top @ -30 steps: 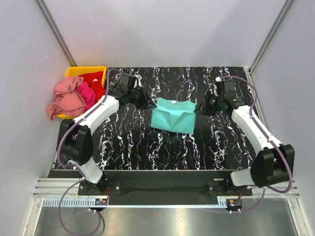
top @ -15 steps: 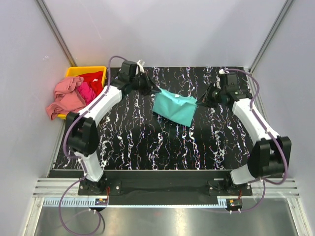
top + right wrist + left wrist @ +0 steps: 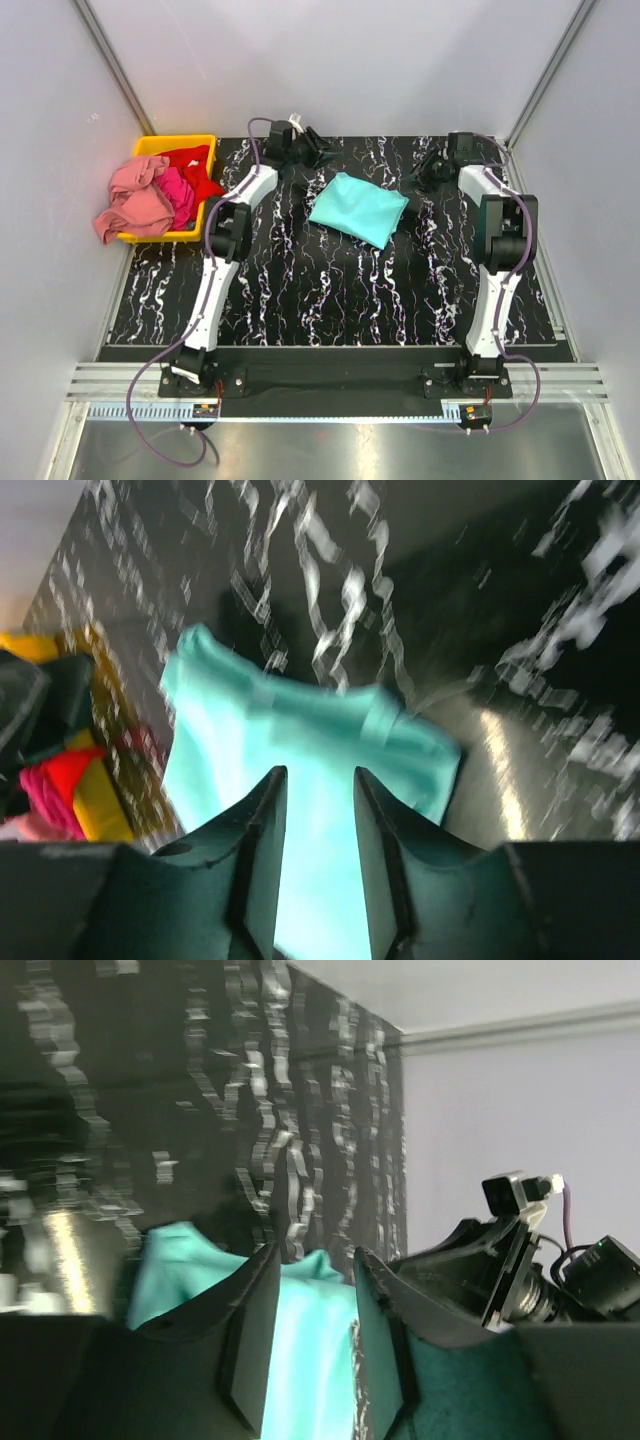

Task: Fold and stack the t-shirts
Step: Fold the tshirt

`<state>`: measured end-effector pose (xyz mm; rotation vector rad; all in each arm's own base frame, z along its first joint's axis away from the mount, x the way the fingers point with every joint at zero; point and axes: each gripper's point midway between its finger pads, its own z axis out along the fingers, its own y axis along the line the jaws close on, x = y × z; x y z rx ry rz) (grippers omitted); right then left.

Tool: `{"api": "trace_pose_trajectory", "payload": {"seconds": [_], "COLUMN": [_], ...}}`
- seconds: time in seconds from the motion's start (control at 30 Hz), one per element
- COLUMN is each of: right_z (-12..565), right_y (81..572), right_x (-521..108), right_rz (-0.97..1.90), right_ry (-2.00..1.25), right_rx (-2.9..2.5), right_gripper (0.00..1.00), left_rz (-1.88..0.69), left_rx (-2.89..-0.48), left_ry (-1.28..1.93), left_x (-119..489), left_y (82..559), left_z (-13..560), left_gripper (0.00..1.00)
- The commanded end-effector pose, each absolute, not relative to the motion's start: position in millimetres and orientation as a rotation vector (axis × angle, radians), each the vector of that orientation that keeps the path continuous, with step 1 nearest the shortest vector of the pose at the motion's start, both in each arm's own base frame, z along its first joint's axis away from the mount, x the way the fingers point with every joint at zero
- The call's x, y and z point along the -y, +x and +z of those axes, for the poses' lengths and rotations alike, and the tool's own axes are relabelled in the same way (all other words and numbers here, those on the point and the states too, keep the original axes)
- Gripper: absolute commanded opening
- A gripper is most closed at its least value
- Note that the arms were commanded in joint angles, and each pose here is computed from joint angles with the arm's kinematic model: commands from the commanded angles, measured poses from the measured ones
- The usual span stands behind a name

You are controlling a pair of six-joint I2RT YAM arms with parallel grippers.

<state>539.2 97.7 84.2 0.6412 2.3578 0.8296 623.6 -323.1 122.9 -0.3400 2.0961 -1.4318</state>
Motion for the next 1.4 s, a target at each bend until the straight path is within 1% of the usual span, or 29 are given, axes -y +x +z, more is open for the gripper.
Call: {"api": "trace_pose_trajectory", "payload": {"seconds": [0.0, 0.03, 0.07, 0.1, 0.13, 0.17, 0.2, 0.23, 0.27, 0.3, 0.33, 0.4, 0.43, 0.47, 0.5, 0.53, 0.57, 0.63, 0.67, 0.7, 0.8, 0.97, 1.1, 1.13, 1.2, 1.23, 1.33, 1.37], "right_z": [112.1, 119.3, 114.6, 118.0, 124.9, 124.8, 125.2, 129.9, 119.2, 120.4, 131.1, 118.8, 117.9, 103.3, 99.2, 99.6, 86.6, 76.5, 69.2, 65.7, 57.7, 45.8, 40.5, 39.5, 39.8, 39.2, 38.9, 41.1], "right_y": [576.8, 575.7, 571.8, 569.7, 565.6, 558.4, 553.5, 544.7, 532.3, 525.9, 517.9, 498.0, 489.6, 475.8, 468.6, 464.7, 453.0, 445.8, 440.0, 435.4, 431.9, 426.8, 422.6, 422.2, 419.4, 417.9, 413.4, 412.4], "right_x": [-76.2, -73.2, -70.3, -70.7, -72.6, -78.6, -80.6, -81.6, -81.3, -81.2, -81.2, -83.5, -85.2, -88.6, -94.3, -97.4, -101.1, -108.3, -110.6, -122.7, -132.6, -138.6, -146.0, -145.9, -146.5, -146.5, -147.1, -148.2], "right_rz": [0.835, 0.813, 0.801, 0.807, 0.816, 0.854, 0.859, 0.854, 0.839, 0.833, 0.830, 0.831, 0.842, 0.866, 0.886, 0.895, 0.902, 0.920, 0.934, 0.958, 1.017, 1.066, 1.133, 1.138, 1.138, 1.139, 1.154, 1.161], "right_ry": [0.634, 0.635, 0.634, 0.607, 0.582, 0.547, 0.516, 0.508, 0.516, 0.499, 0.489, 0.489, 0.495, 0.511, 0.499, 0.482, 0.492, 0.468, 0.468, 0.438, 0.395, 0.315, 0.276, 0.277, 0.273, 0.270, 0.255, 0.245], "right_rx": [-2.238, -2.222, -2.215, -2.206, -2.205, -2.227, -2.245, -2.264, -2.290, -2.287, -2.275, -2.337, -2.353, -2.392, -2.404, -2.396, -2.430, -2.453, -2.471, -2.486, -2.477, -2.495, -2.505, -2.505, -2.505, -2.507, -2.517, -2.518], "right_gripper": [0.40, 0.40, 0.41, 0.47, 0.53, 0.60, 0.68, 0.70, 0.71, 0.72, 0.73, 0.75, 0.79, 0.79, 0.80, 0.80, 0.79, 0.79, 0.79, 0.79, 0.79, 0.77, 0.70, 0.64, 0.57, 0.49, 0.40, 0.31], "left_rz": [-1.475, -1.454, -1.405, -1.376, -1.358, -1.318, -1.301, -1.282, -1.225, -1.182, -1.143, -1.036, -1.010, -0.970, -0.953, -0.942, -0.918, -0.877, -0.866, -0.868, -0.913, -0.950, -0.981, -0.996, -1.028, -1.031, -1.010, -0.994], "left_rx": [-1.834, -1.846, -1.867, -1.885, -1.868, -1.919, -1.950, -1.976, -2.006, -2.076, -2.117, -2.206, -2.206, -2.255, -2.267, -2.251, -2.286, -2.292, -2.316, -2.333, -2.370, -2.383, -2.397, -2.401, -2.394, -2.398, -2.442, -2.469], "left_ry": [-0.259, -0.249, -0.221, -0.206, -0.170, -0.151, -0.146, -0.138, -0.102, -0.116, -0.115, -0.097, -0.086, -0.086, -0.087, -0.070, -0.050, -0.036, -0.022, -0.016, 0.025, 0.105, 0.103, 0.101, 0.105, 0.105, 0.072, 0.049], "left_x": [305.1, 301.9, 295.6, 292.3, 289.8, 286.1, 284.1, 282.2, 277.7, 273.3, 269.5, 255.9, 251.4, 245.2, 241.8, 239.5, 238.2, 234.8, 234.6, 234.9, 243.1, 262.3, 268.2, 269.8, 274.1, 274.9, 271.9, 268.7], "left_y": [645.3, 643.3, 637.2, 633.1, 625.5, 618.1, 611.8, 606.3, 598.4, 589.9, 583.6, 565.9, 558.8, 545.6, 538.9, 532.0, 518.9, 509.8, 502.5, 497.8, 482.8, 470.2, 468.9, 468.3, 465.9, 464.8, 458.1, 453.6], "left_z": [206.9, 205.6, 203.4, 199.9, 217.6, 194.6, 188.8, 183.0, 173.8, 159.2, 150.1, 128.3, 135.8, 117.5, 115.2, 126.4, 113.2, 114.6, 105.5, 101.1, 86.1, 71.5, 61.7, 58.2, 58.6, 57.5, 57.5, 55.4], "left_gripper": [0.42, 0.43, 0.45, 0.47, 0.48, 0.49, 0.49, 0.49, 0.49, 0.49, 0.49, 0.48, 0.48, 0.48, 0.48, 0.48, 0.48, 0.48, 0.48, 0.48, 0.47, 0.47, 0.46, 0.42, 0.36, 0.27, 0.10, 0.01]}}
